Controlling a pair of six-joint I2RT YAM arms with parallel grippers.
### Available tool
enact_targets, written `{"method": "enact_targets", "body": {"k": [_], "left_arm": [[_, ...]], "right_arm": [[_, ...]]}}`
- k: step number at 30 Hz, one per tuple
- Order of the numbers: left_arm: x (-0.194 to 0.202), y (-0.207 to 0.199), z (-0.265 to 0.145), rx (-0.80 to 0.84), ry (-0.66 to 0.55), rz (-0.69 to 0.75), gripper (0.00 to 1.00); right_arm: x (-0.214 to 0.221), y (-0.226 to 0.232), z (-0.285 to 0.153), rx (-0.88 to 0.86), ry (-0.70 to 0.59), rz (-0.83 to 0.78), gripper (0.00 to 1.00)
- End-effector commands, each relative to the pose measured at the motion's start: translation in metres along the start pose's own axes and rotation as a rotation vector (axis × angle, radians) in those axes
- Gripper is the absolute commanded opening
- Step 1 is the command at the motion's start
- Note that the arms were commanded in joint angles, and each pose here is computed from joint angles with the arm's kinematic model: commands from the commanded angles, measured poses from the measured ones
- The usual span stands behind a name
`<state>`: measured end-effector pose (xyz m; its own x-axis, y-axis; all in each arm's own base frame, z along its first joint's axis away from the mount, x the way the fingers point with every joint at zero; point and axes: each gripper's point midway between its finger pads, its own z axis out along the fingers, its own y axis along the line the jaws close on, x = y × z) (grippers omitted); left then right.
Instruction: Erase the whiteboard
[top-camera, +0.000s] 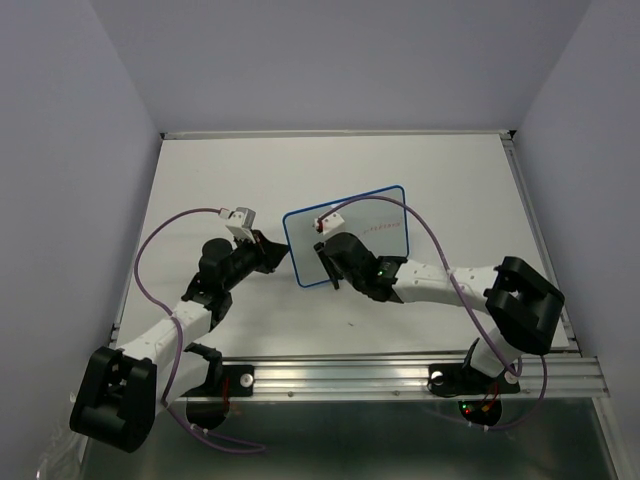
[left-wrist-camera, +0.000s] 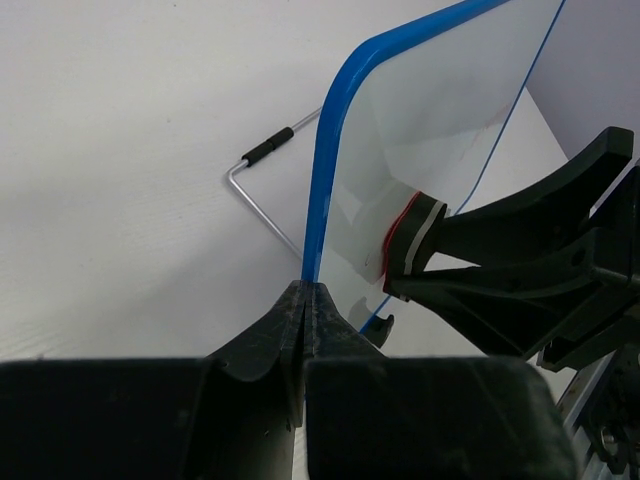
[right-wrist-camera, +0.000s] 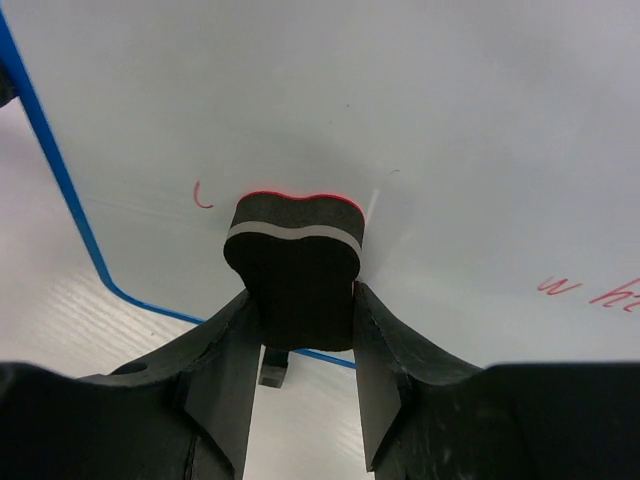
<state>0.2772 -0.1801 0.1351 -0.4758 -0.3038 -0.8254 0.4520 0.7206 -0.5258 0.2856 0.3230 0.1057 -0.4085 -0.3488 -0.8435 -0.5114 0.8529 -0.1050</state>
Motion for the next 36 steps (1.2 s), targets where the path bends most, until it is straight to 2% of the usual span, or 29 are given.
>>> {"method": "enact_targets", "body": {"k": [1, 10, 17, 25, 36], "left_arm": [[-0.015, -0.017, 0.002, 0.059, -0.03, 0.036, 0.04], [-0.015, -0.017, 0.003, 0.057, -0.027, 0.036, 0.02], [-0.016, -0.018, 0.004, 0.061, -0.024, 0.036, 0.02], [-0.015, -0.016, 0.014, 0.054, -0.002, 0.039, 0.0], [-0.012, -0.016, 0.019, 0.056, 0.014, 0.041, 0.0]], "right_arm": [[-0.014, -0.032, -0.004, 0.159, -0.074, 0.031, 0.01], [-0.03, -0.085, -0.009, 0.277, -0.11, 0.122, 0.01], [-0.03, -0.087, -0.011, 0.261, -0.113, 0.126, 0.01], [-0.029, -0.043, 0.008, 0.036, -0.08, 0.087, 0.01], [-0.019, 0.022, 0.022, -0.069, -0.046, 0.014, 0.01]]}}
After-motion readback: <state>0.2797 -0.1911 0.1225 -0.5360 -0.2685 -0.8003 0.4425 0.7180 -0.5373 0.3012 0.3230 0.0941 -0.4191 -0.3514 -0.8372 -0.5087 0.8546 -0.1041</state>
